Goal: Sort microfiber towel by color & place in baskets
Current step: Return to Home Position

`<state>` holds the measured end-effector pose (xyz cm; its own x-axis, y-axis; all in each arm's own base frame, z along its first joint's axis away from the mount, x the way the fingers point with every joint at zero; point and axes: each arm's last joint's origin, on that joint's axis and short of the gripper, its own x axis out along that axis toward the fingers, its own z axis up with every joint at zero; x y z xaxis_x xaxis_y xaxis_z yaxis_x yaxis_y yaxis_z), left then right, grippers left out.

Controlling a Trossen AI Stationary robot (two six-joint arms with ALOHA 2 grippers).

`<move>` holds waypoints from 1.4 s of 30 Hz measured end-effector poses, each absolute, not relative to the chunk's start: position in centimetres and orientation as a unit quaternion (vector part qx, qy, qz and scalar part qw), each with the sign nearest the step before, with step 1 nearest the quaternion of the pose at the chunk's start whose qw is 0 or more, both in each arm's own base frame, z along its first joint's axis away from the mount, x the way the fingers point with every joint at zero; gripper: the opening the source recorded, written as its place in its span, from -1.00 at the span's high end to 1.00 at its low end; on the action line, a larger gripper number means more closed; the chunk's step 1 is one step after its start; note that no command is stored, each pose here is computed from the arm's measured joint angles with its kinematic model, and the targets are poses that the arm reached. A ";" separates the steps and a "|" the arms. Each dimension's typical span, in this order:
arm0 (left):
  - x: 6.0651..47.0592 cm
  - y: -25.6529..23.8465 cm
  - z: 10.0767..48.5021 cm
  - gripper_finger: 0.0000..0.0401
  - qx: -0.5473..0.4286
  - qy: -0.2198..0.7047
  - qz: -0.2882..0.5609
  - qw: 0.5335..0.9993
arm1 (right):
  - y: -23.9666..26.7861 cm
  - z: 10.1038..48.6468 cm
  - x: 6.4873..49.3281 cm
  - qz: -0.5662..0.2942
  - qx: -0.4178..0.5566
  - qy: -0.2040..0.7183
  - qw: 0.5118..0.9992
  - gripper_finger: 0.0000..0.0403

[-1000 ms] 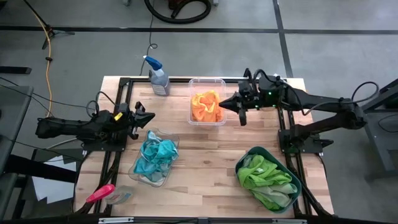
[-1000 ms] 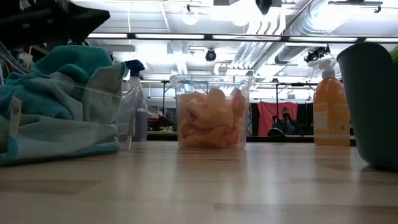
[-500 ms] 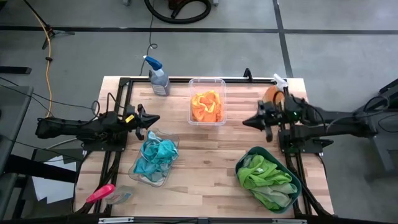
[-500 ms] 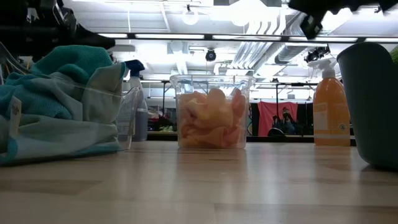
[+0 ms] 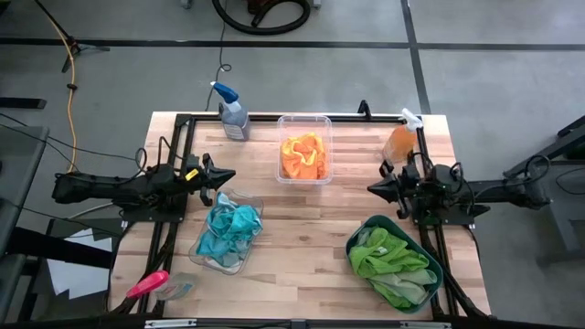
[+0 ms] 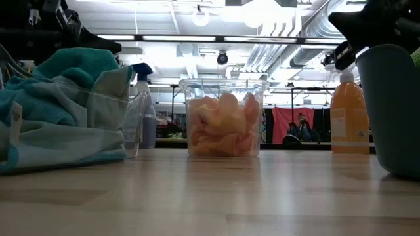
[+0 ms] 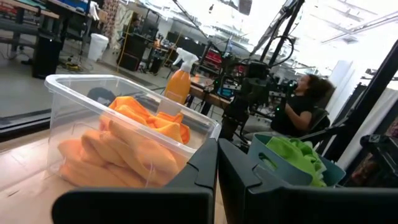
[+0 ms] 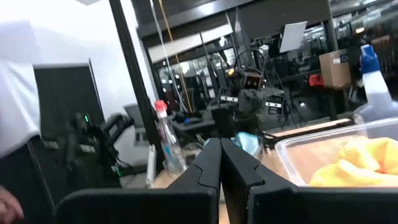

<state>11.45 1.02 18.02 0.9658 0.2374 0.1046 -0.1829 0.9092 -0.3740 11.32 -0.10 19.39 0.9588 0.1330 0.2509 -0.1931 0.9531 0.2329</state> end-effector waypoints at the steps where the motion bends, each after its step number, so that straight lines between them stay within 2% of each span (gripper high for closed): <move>1: 11.4 1.0 18.0 1.00 -0.184 -0.074 0.108 0.974 | -0.1 19.3 11.3 0.082 0.116 -0.117 0.983 1.00; 21: 11.4 1.0 18.0 1.00 -0.184 -0.074 0.108 0.974 | -0.1 15.4 11.5 0.050 0.122 0.084 0.988 1.00; 42: 11.4 1.0 18.0 1.00 -0.184 -0.074 0.108 0.974 | -0.1 15.0 11.4 0.047 0.124 0.108 0.985 1.00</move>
